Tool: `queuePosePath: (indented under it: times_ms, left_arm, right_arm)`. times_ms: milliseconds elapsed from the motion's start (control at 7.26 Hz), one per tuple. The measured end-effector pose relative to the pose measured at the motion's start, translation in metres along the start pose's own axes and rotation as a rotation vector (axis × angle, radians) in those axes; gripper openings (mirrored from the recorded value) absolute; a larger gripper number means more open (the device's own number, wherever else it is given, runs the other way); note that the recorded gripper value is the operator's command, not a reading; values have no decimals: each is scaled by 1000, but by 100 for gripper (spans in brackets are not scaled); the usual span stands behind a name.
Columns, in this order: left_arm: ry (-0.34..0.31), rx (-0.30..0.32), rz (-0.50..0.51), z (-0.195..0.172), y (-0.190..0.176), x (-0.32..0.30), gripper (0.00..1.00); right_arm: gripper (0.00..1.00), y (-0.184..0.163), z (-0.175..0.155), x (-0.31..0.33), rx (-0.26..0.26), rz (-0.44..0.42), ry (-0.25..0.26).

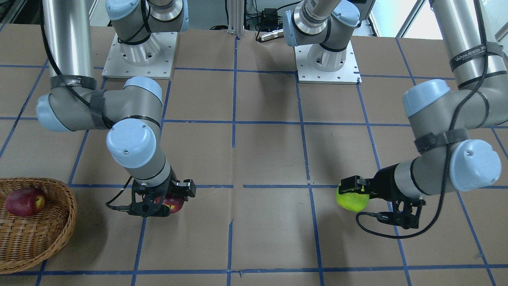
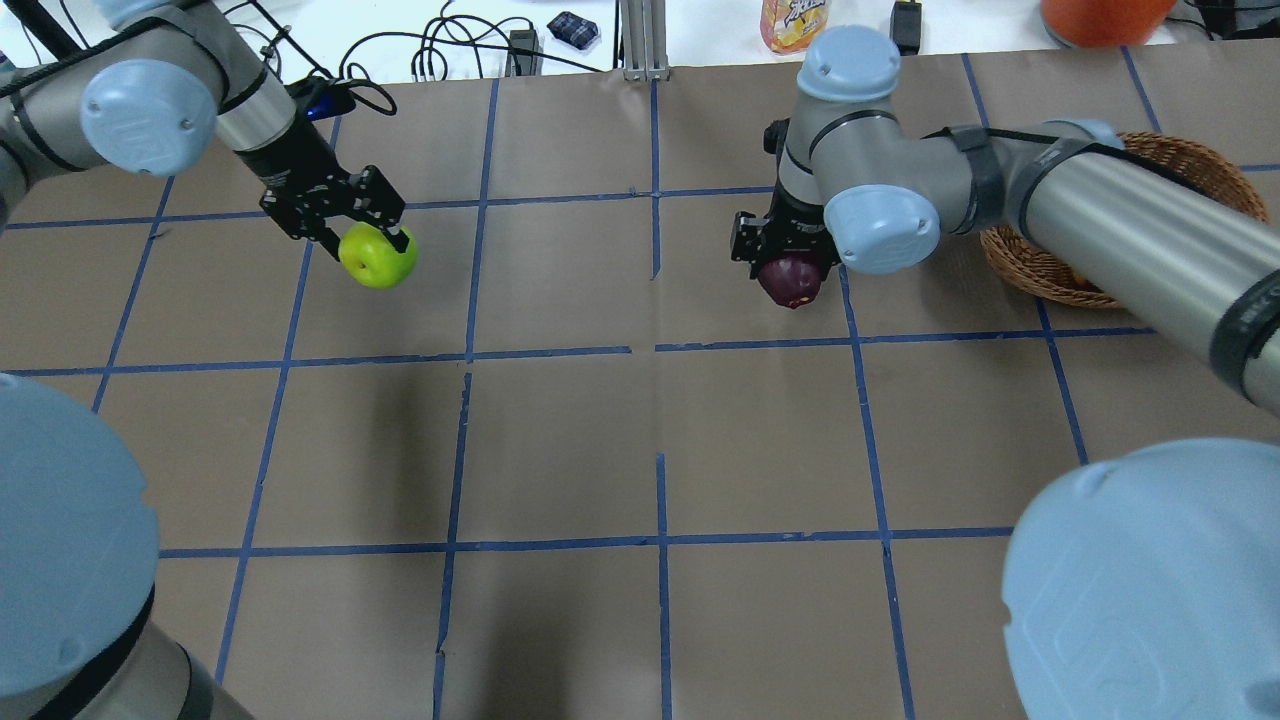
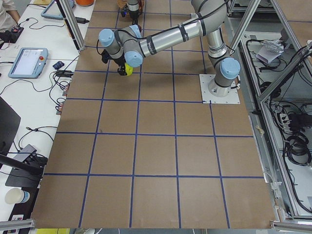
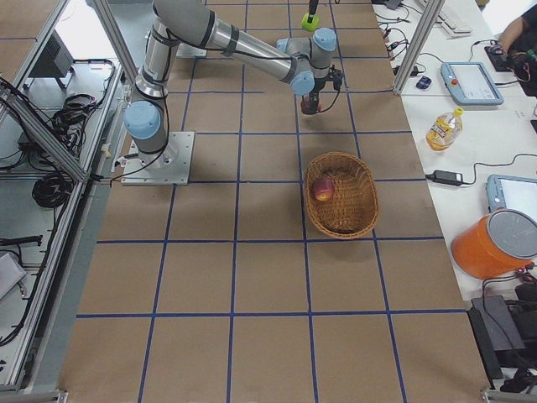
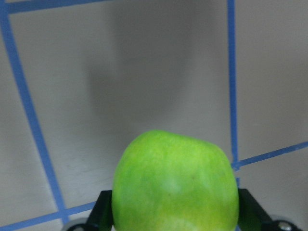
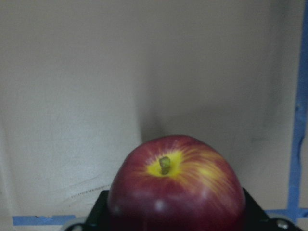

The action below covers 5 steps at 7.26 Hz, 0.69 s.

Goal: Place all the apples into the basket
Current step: 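Release dark red apple into basket while left sets green apple centrally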

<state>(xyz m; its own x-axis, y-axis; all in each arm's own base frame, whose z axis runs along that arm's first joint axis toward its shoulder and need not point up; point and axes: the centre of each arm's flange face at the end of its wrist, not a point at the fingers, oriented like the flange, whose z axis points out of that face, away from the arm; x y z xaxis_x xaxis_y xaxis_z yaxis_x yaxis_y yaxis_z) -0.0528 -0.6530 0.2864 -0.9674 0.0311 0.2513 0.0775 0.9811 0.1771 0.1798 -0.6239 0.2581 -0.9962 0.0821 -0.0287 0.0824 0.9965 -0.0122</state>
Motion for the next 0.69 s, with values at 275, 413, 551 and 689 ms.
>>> queuePosePath:
  times_ms: [275, 413, 551, 689]
  left_arm:
    - [-32, 52, -104, 47, -1, 114, 4]
    - [-37, 98, -142, 72, 0, 167, 4]
    - [-39, 140, -157, 94, 4, 210, 11]
    - [-65, 168, -152, 116, 12, 244, 56]
  right_arm:
    - [0, -38, -71, 124, 16, 70, 15]
    - [0, -49, -101, 191, 10, 74, 30]
    - [0, -53, -118, 256, 1, 41, 55]
    - [0, -54, -122, 322, -6, -23, 77]
